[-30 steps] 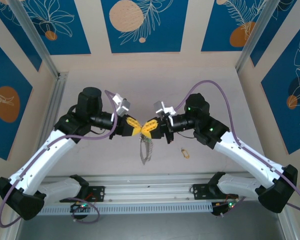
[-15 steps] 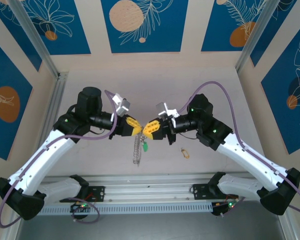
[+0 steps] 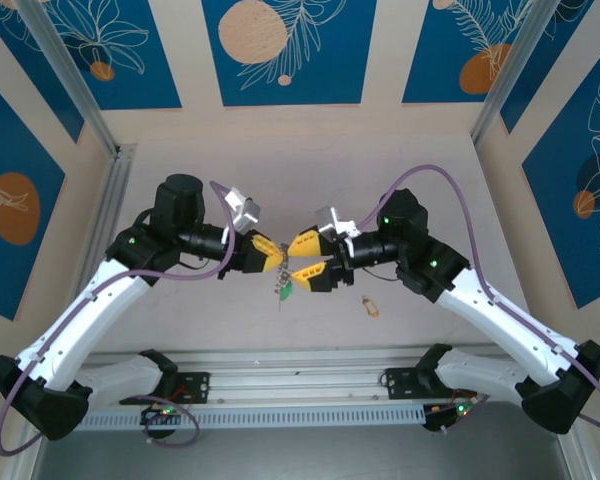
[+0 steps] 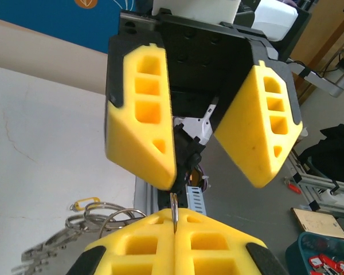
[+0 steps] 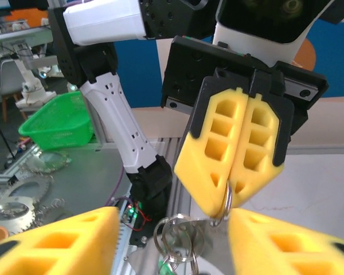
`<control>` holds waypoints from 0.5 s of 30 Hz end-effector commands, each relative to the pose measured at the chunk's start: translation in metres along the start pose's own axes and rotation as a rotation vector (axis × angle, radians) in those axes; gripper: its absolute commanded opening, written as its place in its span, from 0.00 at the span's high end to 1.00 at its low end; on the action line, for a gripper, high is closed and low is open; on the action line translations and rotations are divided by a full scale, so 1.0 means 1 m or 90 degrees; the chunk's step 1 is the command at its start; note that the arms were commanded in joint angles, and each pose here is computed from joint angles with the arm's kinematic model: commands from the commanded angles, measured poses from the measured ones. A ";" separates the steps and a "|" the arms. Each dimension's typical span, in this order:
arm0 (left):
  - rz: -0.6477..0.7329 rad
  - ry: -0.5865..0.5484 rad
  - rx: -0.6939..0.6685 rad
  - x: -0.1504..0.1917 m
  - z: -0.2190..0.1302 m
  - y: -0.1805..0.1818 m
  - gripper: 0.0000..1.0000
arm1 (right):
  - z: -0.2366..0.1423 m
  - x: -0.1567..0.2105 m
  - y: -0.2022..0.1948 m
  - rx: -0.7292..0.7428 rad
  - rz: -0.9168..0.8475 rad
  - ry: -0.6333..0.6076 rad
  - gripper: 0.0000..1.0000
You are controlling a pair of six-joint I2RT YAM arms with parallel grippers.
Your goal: Put the keys on the keyring
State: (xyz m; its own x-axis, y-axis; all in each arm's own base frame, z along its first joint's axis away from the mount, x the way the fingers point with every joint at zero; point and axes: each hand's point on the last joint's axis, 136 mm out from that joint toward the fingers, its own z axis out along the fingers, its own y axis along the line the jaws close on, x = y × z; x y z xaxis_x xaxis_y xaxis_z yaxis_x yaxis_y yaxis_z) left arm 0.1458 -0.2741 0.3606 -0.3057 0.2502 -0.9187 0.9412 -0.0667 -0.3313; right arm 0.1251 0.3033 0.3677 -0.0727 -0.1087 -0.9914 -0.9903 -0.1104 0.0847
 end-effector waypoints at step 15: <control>0.057 -0.009 0.024 -0.013 -0.006 -0.017 1.00 | 0.007 -0.007 -0.019 0.000 0.012 -0.008 0.55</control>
State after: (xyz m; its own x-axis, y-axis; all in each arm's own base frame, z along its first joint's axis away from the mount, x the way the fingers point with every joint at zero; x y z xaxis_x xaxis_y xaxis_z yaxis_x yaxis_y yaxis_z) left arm 0.1435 -0.2728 0.3600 -0.2914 0.2591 -0.9209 0.9449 -0.0725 -0.3194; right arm 0.1491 0.3118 0.3515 -0.1255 -0.1373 -0.9826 -0.9887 -0.0643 0.1353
